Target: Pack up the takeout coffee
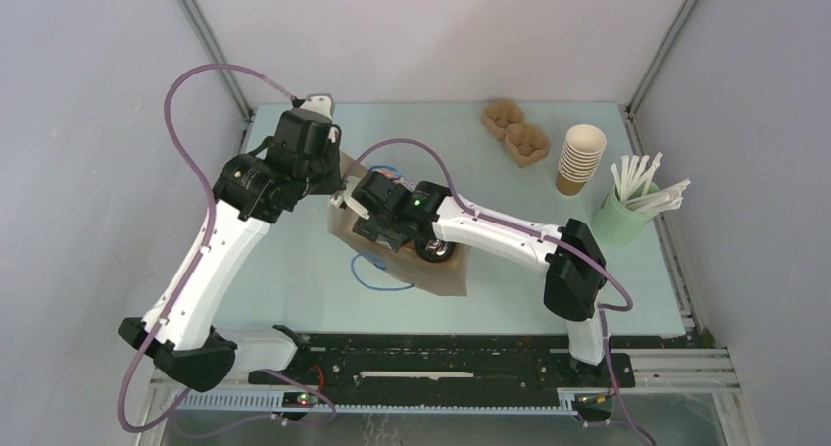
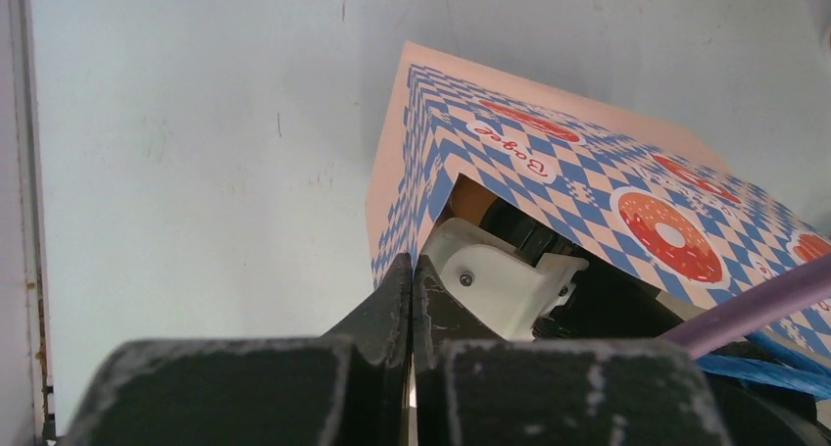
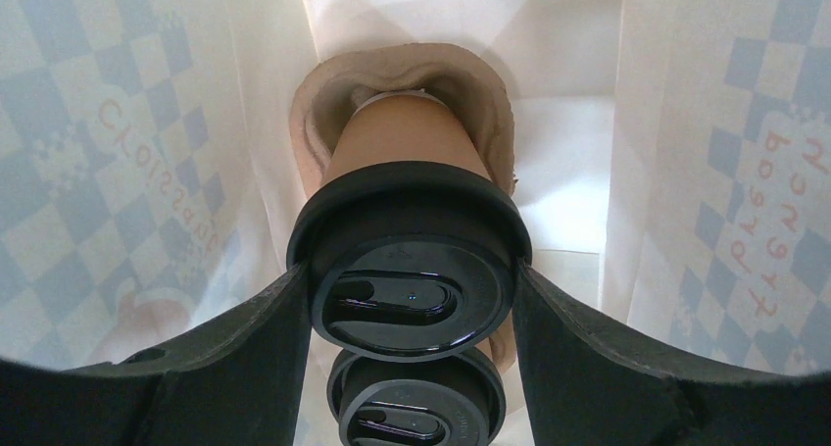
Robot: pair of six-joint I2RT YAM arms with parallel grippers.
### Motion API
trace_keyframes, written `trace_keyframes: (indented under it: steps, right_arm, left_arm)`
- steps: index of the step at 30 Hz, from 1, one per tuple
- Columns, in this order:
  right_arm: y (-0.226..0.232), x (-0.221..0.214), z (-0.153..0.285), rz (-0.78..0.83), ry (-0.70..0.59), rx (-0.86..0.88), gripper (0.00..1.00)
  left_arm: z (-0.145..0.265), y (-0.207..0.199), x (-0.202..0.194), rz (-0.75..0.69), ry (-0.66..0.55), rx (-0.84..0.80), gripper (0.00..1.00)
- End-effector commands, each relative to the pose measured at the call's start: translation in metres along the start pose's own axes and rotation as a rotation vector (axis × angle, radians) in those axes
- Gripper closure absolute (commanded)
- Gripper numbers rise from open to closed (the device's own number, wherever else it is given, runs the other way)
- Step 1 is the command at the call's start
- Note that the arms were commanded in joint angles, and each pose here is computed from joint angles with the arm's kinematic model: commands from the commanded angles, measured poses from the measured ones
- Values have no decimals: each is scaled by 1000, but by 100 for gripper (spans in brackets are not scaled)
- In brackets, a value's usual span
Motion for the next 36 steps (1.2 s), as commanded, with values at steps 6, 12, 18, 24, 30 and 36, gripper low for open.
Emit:
trace_keyframes:
  steps: [6, 12, 18, 24, 30, 36]
  right_arm:
    - [8, 6, -21, 75, -2, 68, 85]
    - [11, 11, -31, 110, -37, 107, 85]
    - [-3, 15, -45, 121, -42, 105, 84]
    - [-1, 10, -61, 140, 5, 142, 81]
    - [11, -5, -79, 183, 81, 184, 78]
    - [13, -8, -95, 162, 66, 321, 78]
  left_arm:
    - [10, -13, 6, 80, 70, -87, 93]
    - [20, 4, 10, 93, 37, -22, 66]
    - [47, 26, 22, 65, -53, 49, 44]
    - [83, 40, 34, 28, -131, 63, 39]
    - [114, 46, 40, 11, -208, 9, 37]
    - [128, 57, 29, 0, -235, 15, 37]
Point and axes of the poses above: each gripper's point midway between its finger pads, its own z axis back along the fingers, its own y axis along the line the jaws close on, x = y × z, the point moved 7 cm from there along z, back along the fingers, and after that the axes turned 3 degrees about z, right-handed, at the moved point
